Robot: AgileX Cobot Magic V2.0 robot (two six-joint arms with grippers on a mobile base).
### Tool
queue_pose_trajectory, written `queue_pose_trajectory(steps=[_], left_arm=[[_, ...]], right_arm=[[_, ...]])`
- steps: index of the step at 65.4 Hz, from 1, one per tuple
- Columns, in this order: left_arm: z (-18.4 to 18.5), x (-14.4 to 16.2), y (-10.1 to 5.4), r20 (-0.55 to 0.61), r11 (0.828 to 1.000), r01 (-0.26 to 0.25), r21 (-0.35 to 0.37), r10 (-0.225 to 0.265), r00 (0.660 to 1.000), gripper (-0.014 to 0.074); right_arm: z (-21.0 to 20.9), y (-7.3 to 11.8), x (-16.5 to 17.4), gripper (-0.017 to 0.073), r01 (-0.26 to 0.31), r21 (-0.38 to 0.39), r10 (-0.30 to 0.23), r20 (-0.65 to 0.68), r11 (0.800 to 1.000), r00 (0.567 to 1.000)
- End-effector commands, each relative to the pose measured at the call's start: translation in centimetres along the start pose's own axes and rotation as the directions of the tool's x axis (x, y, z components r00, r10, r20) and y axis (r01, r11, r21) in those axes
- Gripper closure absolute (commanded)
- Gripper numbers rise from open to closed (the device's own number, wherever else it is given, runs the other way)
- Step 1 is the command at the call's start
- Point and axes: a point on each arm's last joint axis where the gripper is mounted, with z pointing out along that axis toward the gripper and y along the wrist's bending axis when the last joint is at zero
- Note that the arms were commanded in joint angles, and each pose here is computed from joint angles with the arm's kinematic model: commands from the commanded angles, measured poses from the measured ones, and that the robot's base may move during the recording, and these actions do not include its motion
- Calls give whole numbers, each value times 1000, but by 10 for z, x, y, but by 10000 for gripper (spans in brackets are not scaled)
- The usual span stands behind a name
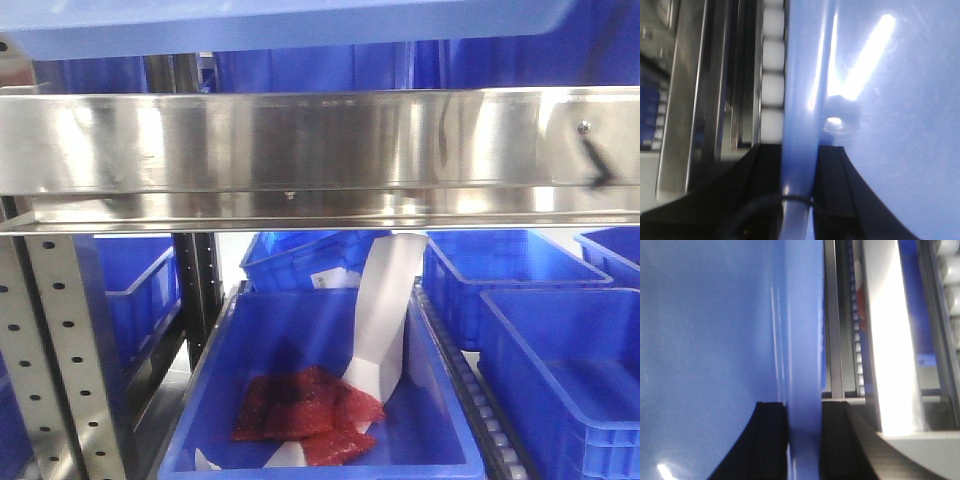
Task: Grab blue tray and place on right shelf
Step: 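Push the tray forward onto the shelf and lower it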
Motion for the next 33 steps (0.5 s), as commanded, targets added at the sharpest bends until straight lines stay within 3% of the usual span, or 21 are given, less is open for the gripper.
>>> queue_pose_trajectory(steps=[1, 13, 20, 33], left_arm=[[-16, -21, -24, 120, 978, 25, 206, -51, 991, 559], [5, -40, -31, 145, 977, 5, 211, -36, 989, 559], [15, -48, -34, 173, 975, 5, 220, -44, 984, 559], [31, -55, -35, 214, 975, 1, 220, -49, 976, 559]], right_arm=[[-14, 20, -22, 399, -30, -181, 51, 110, 983, 993], [7, 25, -45, 399, -47, -180, 72, 135, 983, 988], [19, 27, -54, 399, -22, -182, 52, 163, 983, 985], [32, 25, -56, 399, -26, -165, 51, 148, 986, 988]])
